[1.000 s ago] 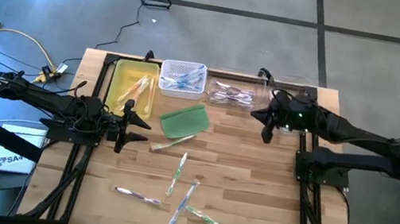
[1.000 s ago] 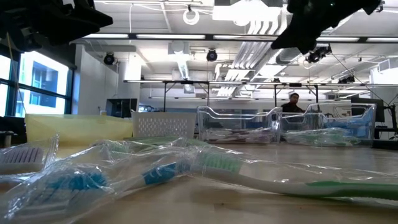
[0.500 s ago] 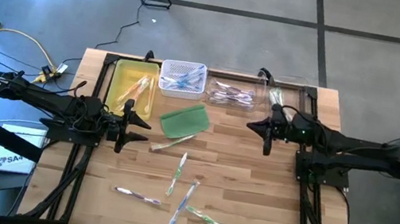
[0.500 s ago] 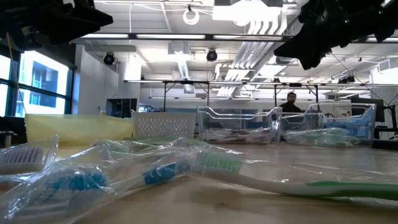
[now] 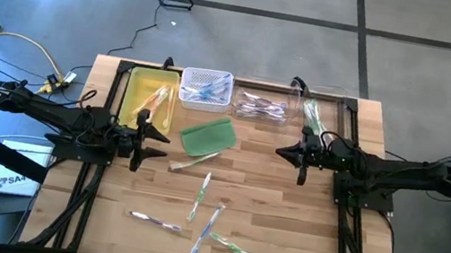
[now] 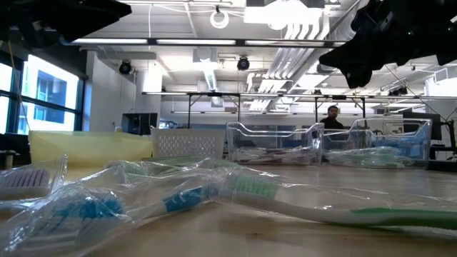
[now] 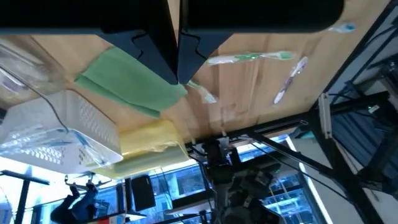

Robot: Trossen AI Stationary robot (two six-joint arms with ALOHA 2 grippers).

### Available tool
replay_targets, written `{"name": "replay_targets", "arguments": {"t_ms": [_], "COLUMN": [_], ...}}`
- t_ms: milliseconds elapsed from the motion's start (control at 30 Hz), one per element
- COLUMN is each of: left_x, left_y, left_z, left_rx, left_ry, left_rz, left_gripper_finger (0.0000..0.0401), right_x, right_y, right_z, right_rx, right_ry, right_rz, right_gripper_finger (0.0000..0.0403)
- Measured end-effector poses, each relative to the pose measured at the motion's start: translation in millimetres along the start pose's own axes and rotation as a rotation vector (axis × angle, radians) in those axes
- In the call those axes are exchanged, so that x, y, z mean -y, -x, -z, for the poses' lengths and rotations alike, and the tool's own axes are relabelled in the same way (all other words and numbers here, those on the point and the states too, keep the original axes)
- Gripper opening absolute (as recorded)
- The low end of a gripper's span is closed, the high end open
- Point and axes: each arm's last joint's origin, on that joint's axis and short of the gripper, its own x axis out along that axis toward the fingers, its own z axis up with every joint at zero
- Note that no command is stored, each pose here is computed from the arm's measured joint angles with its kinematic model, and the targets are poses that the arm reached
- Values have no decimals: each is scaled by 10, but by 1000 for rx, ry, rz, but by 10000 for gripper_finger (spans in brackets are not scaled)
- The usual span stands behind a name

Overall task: Pick & Place Toothbrushes
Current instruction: Put the green toothbrush into the right transparent bin

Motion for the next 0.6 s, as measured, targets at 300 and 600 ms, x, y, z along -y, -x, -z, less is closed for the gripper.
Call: {"name": "replay_targets", "arguments": {"t_ms": [300,600], "left_x": [-34,-14], "left_y": [0,2], "left_z": [-33,-53], "left_rx": [33,99], "left_ry": [-51,168], "left_rz": [-39,39], "left_gripper_finger": [194,194], "right_x": [-130,-250], "right_y": [-1,10], "right_z": [-1,-18], "right_rx": [16,31], "right_ry": [92,73], "right_rz": [-82,-227], "right_gripper_finger": [2,2]}}
